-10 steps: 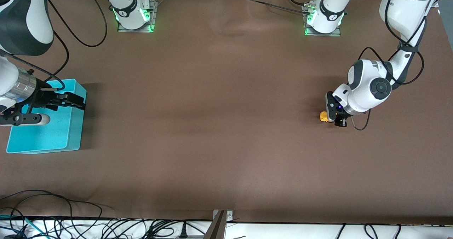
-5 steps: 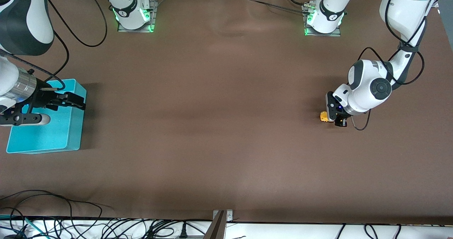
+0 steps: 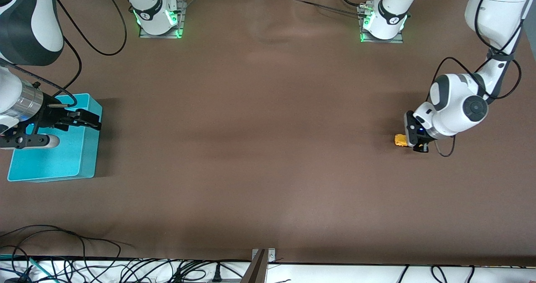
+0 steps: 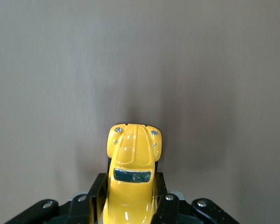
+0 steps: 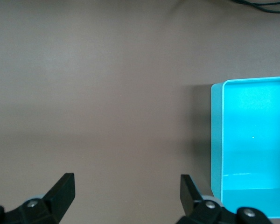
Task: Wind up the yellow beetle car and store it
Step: 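Drag the car backward along the table with the left gripper, then release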
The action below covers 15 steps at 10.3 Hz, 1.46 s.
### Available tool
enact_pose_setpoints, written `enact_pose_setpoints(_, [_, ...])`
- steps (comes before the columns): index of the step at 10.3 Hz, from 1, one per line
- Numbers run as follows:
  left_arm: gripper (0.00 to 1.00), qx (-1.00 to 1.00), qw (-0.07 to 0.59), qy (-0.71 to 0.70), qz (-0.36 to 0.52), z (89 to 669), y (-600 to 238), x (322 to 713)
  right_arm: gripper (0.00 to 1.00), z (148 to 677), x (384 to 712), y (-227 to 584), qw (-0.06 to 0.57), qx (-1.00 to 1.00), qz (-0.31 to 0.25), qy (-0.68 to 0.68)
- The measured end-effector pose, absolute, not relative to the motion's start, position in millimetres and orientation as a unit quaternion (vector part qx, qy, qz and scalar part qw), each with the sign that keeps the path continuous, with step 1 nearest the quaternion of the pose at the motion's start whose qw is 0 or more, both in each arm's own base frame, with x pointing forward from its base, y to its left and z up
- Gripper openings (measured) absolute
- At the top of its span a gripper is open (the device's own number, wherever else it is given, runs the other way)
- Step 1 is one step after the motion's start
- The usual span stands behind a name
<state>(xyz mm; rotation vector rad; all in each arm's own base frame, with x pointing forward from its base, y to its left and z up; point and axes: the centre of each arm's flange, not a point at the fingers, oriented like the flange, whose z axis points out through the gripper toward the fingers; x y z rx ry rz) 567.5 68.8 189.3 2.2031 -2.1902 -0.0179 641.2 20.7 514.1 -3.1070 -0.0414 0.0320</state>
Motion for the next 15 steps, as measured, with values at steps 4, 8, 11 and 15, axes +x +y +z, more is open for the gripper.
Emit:
enact_pose_setpoints(4, [0.45, 0.714, 0.012, -0.7, -0.007, 189.3, 114.9, 570.6, 1.0, 512.8, 641.1, 20.7, 0.017, -1.0, 0.013, -0.013])
enact_pose_setpoints(8, [0.45, 0.708, 0.004, -0.706, -0.008, 189.9, 149.6, 572.1, 1.0, 510.5, 641.5, 20.0, 0.017, -1.0, 0.015, -0.02])
enact_pose_setpoints(11, [0.45, 0.704, 0.0, -0.71, -0.009, 189.9, 169.9, 573.3, 1.0, 509.2, 641.9, 19.2, 0.017, -0.999, 0.016, -0.026])
enact_pose_setpoints(15, [0.45, 0.7, 0.001, -0.714, -0.012, 190.1, 175.8, 576.3, 1.0, 509.2, 642.0, 16.7, 0.017, -0.999, 0.015, -0.026])
